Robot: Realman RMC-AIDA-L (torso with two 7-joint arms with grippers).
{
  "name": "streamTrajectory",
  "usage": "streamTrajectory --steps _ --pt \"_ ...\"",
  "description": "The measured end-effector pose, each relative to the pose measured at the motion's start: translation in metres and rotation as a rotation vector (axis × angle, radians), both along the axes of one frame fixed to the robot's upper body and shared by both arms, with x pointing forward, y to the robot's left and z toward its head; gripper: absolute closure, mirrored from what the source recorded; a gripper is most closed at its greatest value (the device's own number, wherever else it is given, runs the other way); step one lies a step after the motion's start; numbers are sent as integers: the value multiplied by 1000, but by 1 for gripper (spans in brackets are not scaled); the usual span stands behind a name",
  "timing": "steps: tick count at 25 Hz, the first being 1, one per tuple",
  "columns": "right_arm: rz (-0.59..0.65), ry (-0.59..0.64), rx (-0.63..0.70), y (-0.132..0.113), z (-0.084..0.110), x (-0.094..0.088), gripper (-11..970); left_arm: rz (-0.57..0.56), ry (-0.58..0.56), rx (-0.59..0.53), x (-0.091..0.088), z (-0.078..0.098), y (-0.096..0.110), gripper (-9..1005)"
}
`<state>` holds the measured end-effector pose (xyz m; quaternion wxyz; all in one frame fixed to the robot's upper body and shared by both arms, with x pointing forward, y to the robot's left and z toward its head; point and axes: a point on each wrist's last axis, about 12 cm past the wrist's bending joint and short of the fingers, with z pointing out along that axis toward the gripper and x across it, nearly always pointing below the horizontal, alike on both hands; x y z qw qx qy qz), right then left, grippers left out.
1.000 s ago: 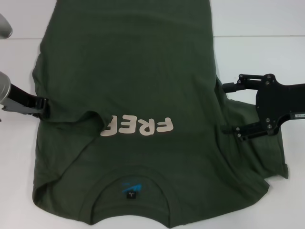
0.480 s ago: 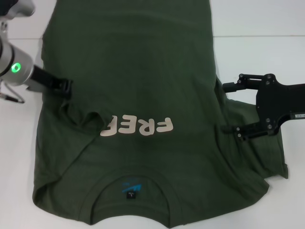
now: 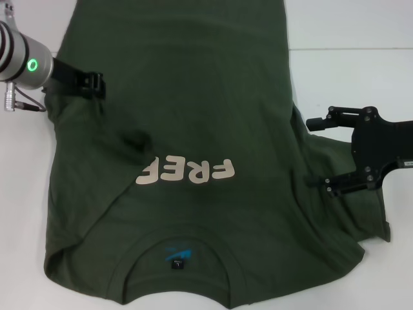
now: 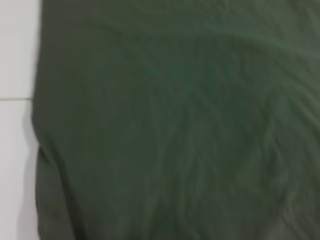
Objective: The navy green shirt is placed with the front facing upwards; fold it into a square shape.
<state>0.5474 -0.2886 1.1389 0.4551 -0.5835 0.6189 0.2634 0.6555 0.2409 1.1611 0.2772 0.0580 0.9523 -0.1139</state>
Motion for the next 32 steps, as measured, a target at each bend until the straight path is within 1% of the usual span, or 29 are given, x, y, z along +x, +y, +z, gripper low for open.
streamTrajectory --steps 3,7,11,14,16,18,19,20,21,22,24,25,26,27,28,30,32 --pt "-5 1 -1 -2 -1 -1 14 21 -16 -32 1 -3 1 758" --pt "-7 1 0 -3 -1 -1 14 11 -11 -46 2 -8 -5 682" --pt "-7 2 3 -3 0 -2 15 -7 -28 -39 1 -6 -5 606" --pt "-23 9 9 -6 1 -2 15 -32 -61 -74 -7 -4 4 459" --pt "-44 20 19 -9 1 -3 16 -63 -111 -144 -18 -3 13 361" --pt "-72 31 28 -14 2 -4 16 -121 -190 -240 -36 -5 24 294" --pt "-87 38 33 -16 2 -4 16 -121 -190 -240 -36 -5 24 261" --pt "-104 46 38 -18 3 -5 16 -182 -245 -314 -53 -10 34 227" --pt "-133 63 46 -22 5 -7 17 -182 -245 -314 -53 -10 34 193" --pt "-133 63 46 -22 5 -7 17 -241 -285 -371 -66 -16 42 160" --pt "-158 98 57 -24 8 -10 17 -338 -348 -458 -93 -33 55 124" --pt "-171 119 63 -25 9 -12 17 -346 -363 -472 -98 -36 58 107" --pt "-183 140 69 -26 10 -13 18 -382 -411 -509 -112 -44 65 89" --pt "-201 167 76 -27 11 -13 18 -413 -447 -531 -123 -49 68 71" --pt "-220 193 83 -29 12 -14 18 -421 -463 -542 -128 -51 70 73" --pt "-256 237 94 -31 15 -15 18 -468 -515 -557 -147 -59 78 76" --pt "-300 277 101 -34 20 -16 19 -498 -532 -549 -157 -64 82 79"
